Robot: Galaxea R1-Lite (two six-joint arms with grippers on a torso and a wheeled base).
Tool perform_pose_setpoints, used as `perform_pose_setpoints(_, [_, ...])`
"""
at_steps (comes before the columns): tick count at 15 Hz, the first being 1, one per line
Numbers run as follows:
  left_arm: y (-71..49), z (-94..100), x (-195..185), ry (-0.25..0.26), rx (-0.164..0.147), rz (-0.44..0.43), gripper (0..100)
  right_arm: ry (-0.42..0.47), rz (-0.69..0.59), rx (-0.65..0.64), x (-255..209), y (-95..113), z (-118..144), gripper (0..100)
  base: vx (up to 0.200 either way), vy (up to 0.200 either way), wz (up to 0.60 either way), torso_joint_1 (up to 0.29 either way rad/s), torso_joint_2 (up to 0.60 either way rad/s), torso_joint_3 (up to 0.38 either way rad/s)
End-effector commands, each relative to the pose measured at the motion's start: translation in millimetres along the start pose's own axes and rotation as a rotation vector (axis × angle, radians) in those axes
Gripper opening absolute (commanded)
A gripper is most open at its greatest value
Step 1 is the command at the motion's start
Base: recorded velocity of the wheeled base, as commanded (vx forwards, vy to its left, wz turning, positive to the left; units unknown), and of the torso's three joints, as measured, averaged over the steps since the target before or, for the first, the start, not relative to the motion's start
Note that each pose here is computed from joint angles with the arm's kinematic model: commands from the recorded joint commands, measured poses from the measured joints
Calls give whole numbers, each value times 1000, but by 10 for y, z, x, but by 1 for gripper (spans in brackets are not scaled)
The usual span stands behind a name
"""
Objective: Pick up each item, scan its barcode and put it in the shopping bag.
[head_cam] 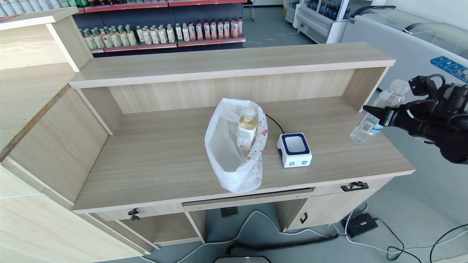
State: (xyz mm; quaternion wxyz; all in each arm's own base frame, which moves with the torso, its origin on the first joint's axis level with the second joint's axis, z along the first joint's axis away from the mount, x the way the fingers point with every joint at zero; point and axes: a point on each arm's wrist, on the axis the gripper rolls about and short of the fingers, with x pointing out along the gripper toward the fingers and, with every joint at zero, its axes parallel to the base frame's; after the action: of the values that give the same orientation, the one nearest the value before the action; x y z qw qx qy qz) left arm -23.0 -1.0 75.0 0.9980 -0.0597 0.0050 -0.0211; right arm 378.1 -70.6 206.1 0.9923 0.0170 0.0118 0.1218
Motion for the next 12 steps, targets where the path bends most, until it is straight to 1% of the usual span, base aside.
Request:
perform_pose_setpoints(1, [0,-2,0,2,0,0,100,26,398,256,-1123,1219,928,0,0,0,0,0,0,0])
perform_pose_setpoints(2, [0,0,0,0,0,0,100,32,472,277,-1246,1411,991,0,0,0,0,0,0,0])
perform_pose_setpoints(3, [0,-2,0,2,0,0,100,39,533,291,-1347,1560,1039,0,0,0,0,0,0,0])
perform_pose_setpoints(4, [0,-2,0,2,0,0,100,62,633,311,-1525,1781,1085,0,0,0,0,0,0,0])
perform_pose_setpoints(5, [0,0,0,0,0,-2,100,108,728,317,-1684,1970,1082,0,0,0,0,0,0,0])
perform_pose_setpoints(6, [0,-2,0,2,0,0,100,126,762,318,-1727,2036,1076,0,0,0,0,0,0,0])
perform_pose_setpoints(7, [0,-2,0,2,0,0,100,151,842,318,-1832,2170,1075,0,0,0,0,0,0,0])
perform_pose_setpoints(8, [0,-2,0,2,0,0,100,161,882,319,-1889,2230,1077,0,0,0,0,0,0,0])
perform_pose_setpoints(10, [0,0,0,0,0,0,100,168,947,325,-1973,2311,1107,0,0,0,0,0,0,0])
perform_pose_setpoints(12, [0,0,0,0,0,0,100,172,981,320,-2019,2361,1100,0,0,0,0,0,0,0])
